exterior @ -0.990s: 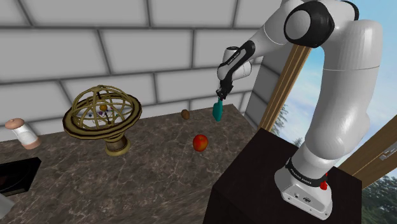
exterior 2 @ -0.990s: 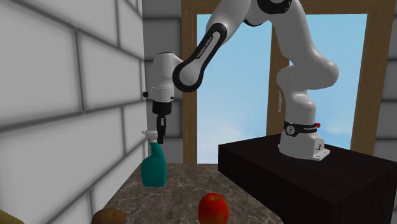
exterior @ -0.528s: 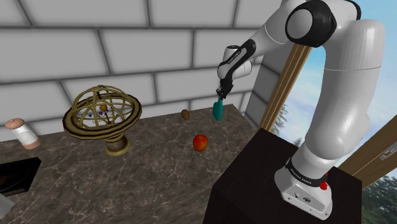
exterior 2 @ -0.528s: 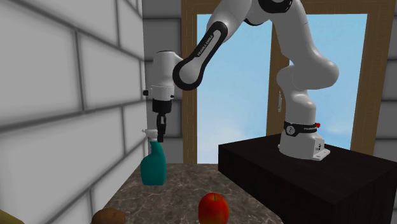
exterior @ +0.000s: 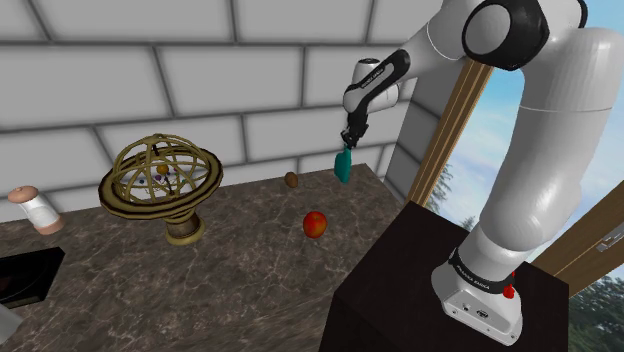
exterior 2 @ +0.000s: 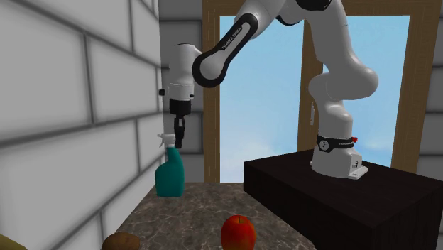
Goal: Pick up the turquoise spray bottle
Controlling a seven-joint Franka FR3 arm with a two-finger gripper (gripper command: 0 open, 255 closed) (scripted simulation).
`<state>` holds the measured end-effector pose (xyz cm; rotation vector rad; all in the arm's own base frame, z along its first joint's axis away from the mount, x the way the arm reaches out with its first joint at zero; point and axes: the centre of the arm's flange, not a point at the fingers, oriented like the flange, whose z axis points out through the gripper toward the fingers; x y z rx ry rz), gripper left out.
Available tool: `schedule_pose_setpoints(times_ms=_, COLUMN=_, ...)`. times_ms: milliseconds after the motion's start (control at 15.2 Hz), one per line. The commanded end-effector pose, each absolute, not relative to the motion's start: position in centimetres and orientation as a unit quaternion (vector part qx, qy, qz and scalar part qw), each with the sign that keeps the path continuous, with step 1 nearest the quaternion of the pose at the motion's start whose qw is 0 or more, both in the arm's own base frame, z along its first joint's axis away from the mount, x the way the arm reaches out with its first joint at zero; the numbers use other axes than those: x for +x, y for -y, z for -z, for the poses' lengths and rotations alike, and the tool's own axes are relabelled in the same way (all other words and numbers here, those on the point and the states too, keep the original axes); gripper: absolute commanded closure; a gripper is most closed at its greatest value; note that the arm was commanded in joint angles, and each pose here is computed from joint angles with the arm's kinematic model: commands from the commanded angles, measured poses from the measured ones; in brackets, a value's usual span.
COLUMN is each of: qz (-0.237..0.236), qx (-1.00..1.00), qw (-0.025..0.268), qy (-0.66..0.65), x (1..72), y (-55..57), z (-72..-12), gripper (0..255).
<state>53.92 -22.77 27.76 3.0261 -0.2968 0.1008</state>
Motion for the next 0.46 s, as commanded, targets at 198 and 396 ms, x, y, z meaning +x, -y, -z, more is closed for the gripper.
schedule_pose_setpoints(times_ms=198, qz=-0.033, qx=0.993, qw=0.05, qy=0.097, x=53.8, y=22.9, z=-30.5, gripper=255)
schedule_pose_setpoints(times_ms=396, qz=-0.033, qx=0.993, qw=0.05, qy=0.097, x=53.8, y=22.9, z=-31.1, gripper=255)
